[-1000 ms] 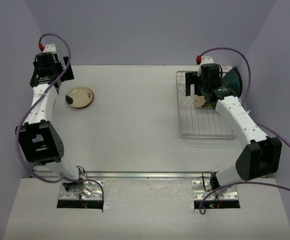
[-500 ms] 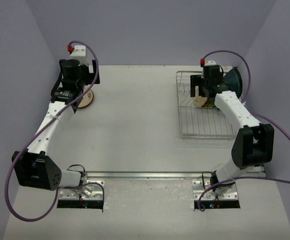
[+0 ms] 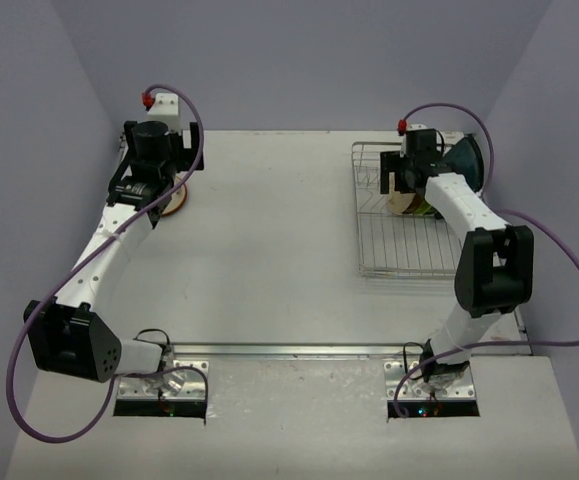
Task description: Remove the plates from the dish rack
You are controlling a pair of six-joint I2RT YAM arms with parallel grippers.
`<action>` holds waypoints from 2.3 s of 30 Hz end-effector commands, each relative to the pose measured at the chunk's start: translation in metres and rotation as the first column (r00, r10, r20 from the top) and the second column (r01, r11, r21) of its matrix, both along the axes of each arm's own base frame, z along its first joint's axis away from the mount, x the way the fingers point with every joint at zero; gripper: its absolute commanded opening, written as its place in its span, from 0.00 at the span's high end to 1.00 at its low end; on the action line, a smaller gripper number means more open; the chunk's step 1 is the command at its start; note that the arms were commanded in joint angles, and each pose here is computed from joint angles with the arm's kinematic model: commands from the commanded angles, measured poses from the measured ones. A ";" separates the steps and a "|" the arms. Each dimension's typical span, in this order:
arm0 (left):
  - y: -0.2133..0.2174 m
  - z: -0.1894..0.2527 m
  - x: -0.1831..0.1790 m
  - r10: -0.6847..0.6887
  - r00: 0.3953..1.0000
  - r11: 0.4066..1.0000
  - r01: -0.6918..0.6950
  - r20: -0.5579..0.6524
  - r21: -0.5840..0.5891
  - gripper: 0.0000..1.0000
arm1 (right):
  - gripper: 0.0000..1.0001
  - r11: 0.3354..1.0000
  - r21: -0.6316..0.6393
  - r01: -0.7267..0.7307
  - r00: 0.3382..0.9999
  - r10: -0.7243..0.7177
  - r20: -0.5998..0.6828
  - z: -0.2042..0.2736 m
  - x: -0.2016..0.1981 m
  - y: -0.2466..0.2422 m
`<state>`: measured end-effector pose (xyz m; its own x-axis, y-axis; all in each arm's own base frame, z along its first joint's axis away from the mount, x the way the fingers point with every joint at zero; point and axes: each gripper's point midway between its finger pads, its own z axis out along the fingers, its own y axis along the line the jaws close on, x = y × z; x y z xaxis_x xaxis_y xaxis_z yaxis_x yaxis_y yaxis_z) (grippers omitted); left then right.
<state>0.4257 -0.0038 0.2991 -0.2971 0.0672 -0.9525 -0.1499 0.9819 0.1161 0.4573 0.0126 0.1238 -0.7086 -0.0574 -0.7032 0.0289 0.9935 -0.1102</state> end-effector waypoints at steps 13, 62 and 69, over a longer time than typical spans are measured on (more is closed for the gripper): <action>-0.005 0.010 0.005 0.002 0.999 1.000 -0.001 0.041 -0.020 0.00 | 0.50 0.997 -0.026 0.077 0.994 -0.075 0.083 0.013 0.039 -0.020; -0.266 0.003 -0.094 -0.882 0.470 0.374 0.747 0.039 -0.550 0.21 | 1.00 0.517 0.455 -0.726 0.688 0.557 0.465 0.191 -0.131 0.199; -0.266 -0.012 -0.093 -0.884 0.467 0.380 0.738 0.015 -0.558 0.71 | 1.00 0.484 0.472 -0.737 0.675 0.573 0.465 0.192 -0.139 0.202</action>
<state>0.3324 -0.2663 0.2680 -0.6039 0.0513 -0.7954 0.6750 0.5636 -0.4761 0.3270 0.2065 0.2921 -0.5052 0.0015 -0.8630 -0.6632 0.6392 0.3894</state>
